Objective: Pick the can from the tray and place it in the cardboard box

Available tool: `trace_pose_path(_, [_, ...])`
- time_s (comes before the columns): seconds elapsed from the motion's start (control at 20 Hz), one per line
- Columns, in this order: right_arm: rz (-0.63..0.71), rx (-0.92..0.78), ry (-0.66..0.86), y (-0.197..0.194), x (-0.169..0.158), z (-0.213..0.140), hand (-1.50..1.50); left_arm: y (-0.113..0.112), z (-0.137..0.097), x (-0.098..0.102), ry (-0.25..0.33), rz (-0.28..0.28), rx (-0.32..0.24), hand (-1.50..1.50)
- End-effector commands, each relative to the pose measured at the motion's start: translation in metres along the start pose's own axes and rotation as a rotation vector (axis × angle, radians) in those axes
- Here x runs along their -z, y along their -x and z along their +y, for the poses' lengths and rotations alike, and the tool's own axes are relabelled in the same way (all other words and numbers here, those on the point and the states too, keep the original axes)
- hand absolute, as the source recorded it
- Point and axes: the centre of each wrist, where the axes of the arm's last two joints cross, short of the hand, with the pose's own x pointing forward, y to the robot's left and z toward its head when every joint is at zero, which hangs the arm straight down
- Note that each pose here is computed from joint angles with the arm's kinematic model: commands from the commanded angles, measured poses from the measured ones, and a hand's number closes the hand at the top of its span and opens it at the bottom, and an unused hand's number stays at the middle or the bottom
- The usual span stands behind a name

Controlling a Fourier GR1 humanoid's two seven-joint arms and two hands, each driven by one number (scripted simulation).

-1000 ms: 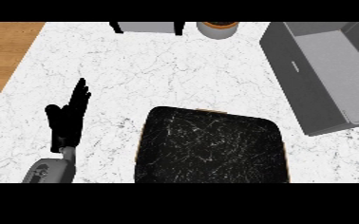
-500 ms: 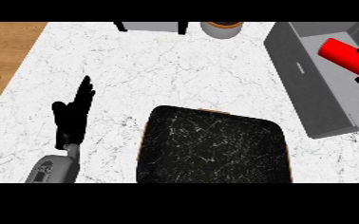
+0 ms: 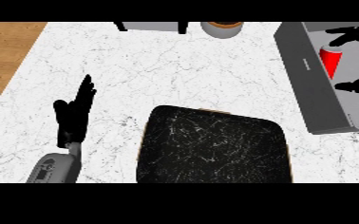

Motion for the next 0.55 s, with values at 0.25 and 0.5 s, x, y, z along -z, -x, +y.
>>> trace_pose_path(0.25, [-0.147,0.439,0.081,0.010,-0.002,0.004,-1.50,0.002,-0.011,-0.001,-0.008,0.000,-0.011,0.00])
trace_pose_path(0.5, [-0.096,0.561,0.158,0.012,-0.024,-0.030,-1.50,0.000,0.010,0.003,-0.018,-0.015,0.000,0.00])
